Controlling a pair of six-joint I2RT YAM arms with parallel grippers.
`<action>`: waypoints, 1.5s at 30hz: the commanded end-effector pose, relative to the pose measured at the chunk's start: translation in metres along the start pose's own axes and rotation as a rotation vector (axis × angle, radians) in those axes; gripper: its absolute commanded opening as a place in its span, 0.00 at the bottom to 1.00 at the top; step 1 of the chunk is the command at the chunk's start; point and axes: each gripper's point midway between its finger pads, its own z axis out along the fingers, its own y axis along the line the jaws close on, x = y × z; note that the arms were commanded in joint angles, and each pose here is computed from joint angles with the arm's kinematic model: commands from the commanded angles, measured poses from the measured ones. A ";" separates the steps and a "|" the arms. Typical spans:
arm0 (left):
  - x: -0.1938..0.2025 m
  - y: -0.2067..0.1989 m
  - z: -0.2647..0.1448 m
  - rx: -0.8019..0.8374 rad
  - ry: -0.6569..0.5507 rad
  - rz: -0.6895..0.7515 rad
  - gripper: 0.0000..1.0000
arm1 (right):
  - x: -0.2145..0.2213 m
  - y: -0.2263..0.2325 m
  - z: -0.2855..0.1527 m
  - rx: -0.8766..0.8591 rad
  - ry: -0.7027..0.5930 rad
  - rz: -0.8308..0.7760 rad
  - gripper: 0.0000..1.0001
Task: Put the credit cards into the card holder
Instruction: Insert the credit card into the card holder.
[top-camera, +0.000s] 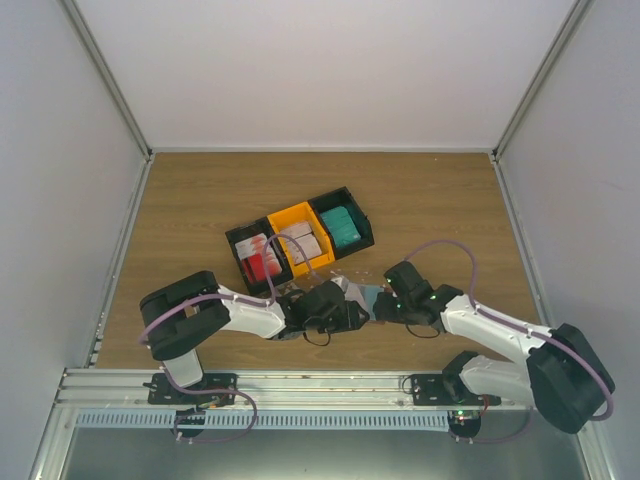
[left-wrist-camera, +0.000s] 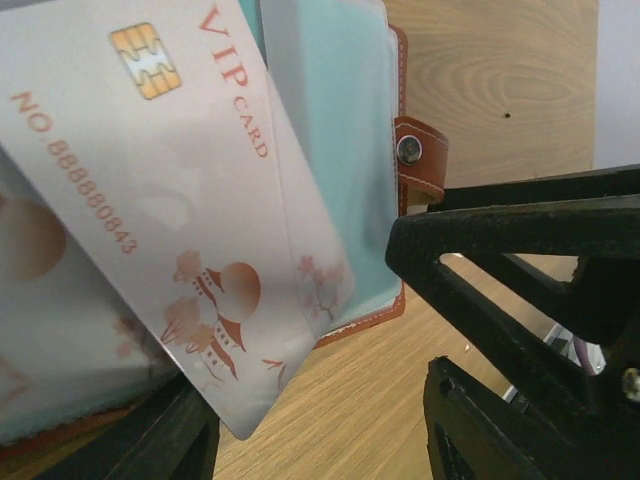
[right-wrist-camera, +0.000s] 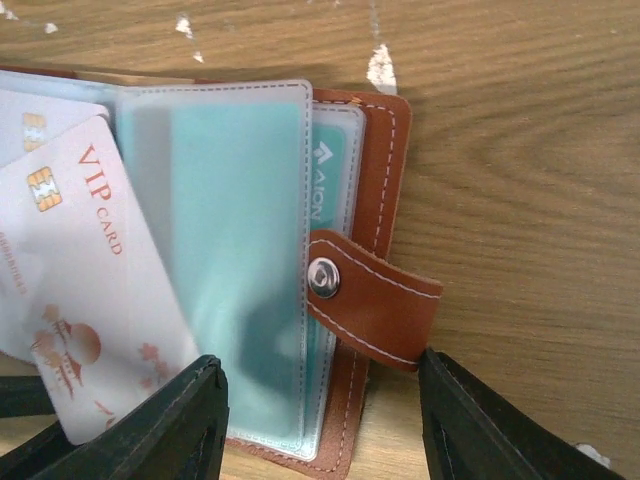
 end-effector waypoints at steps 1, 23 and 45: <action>0.004 0.002 -0.006 -0.022 0.012 0.012 0.58 | -0.004 0.006 -0.004 -0.041 -0.022 -0.018 0.54; -0.010 0.014 -0.003 -0.081 -0.032 0.008 0.07 | -0.018 0.004 -0.016 -0.016 -0.081 -0.048 0.53; -0.002 0.013 -0.018 -0.012 0.140 -0.031 0.00 | -0.010 -0.001 0.005 0.018 -0.015 -0.063 0.50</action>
